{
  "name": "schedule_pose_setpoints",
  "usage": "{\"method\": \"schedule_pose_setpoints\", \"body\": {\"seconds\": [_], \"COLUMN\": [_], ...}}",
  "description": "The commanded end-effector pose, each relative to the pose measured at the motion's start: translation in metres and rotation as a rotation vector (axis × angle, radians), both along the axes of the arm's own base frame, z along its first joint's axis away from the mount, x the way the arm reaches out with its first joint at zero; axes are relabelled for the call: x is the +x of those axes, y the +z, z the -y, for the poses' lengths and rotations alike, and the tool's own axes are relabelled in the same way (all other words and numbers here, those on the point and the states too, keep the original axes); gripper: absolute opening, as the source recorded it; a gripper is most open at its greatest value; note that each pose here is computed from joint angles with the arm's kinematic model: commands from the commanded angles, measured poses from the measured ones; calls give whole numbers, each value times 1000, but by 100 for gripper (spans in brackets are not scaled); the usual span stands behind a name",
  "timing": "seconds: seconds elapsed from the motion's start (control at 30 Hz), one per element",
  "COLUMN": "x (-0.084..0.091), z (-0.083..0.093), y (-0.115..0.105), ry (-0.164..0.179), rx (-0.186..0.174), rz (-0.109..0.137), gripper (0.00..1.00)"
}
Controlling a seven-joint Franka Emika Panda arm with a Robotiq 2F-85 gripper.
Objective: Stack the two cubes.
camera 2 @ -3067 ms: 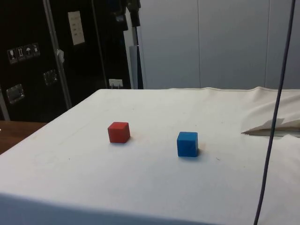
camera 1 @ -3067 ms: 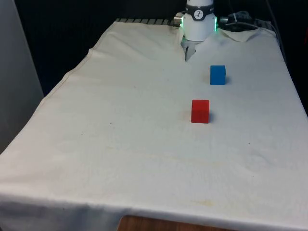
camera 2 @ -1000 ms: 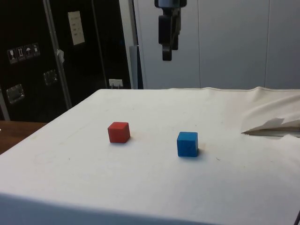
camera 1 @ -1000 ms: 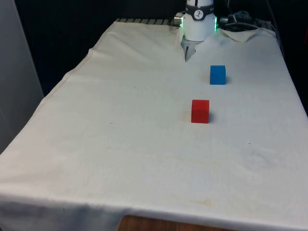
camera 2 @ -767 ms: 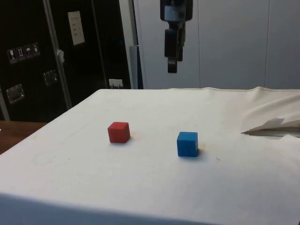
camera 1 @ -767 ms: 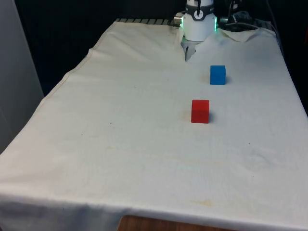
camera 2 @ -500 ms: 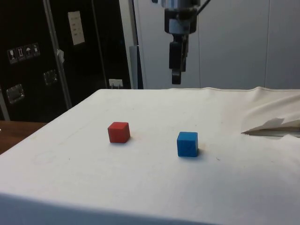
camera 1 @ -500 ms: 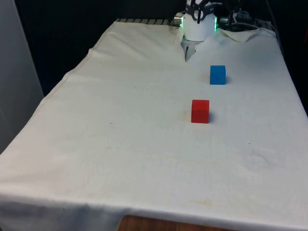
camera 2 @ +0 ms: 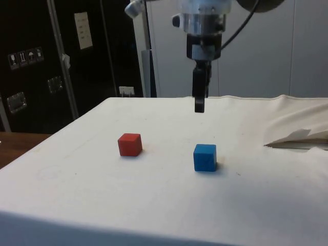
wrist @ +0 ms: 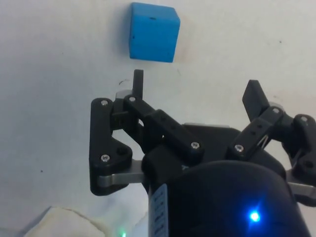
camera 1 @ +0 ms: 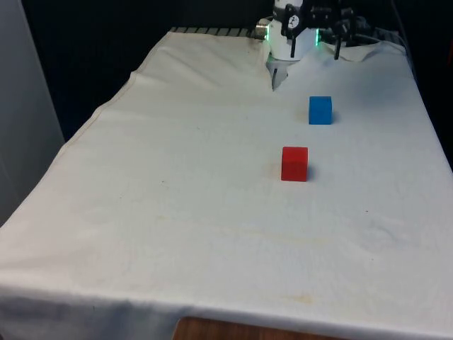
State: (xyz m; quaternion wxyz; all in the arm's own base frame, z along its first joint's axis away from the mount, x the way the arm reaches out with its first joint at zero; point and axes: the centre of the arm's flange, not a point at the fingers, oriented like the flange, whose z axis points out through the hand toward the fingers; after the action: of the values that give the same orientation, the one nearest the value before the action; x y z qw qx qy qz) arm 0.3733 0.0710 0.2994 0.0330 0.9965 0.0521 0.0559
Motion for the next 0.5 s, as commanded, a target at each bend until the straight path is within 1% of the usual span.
{"method": "schedule_pose_setpoints", "body": {"seconds": [0.0, 0.13, 0.17, 0.2, 0.23, 0.47], "x": [0, -2, -2, -2, -2, -3], "z": [0, 0, -1, -1, -1, -3], "y": [-3, -17, -23, -20, -26, -53], "ry": [1, 3, 4, 5, 4, 10], "rx": [-4, 4, 9, 10, 12, 34], "rz": [11, 9, 8, -4, 9, 8], "gripper": [100, 100, 100, 100, 100, 100]}}
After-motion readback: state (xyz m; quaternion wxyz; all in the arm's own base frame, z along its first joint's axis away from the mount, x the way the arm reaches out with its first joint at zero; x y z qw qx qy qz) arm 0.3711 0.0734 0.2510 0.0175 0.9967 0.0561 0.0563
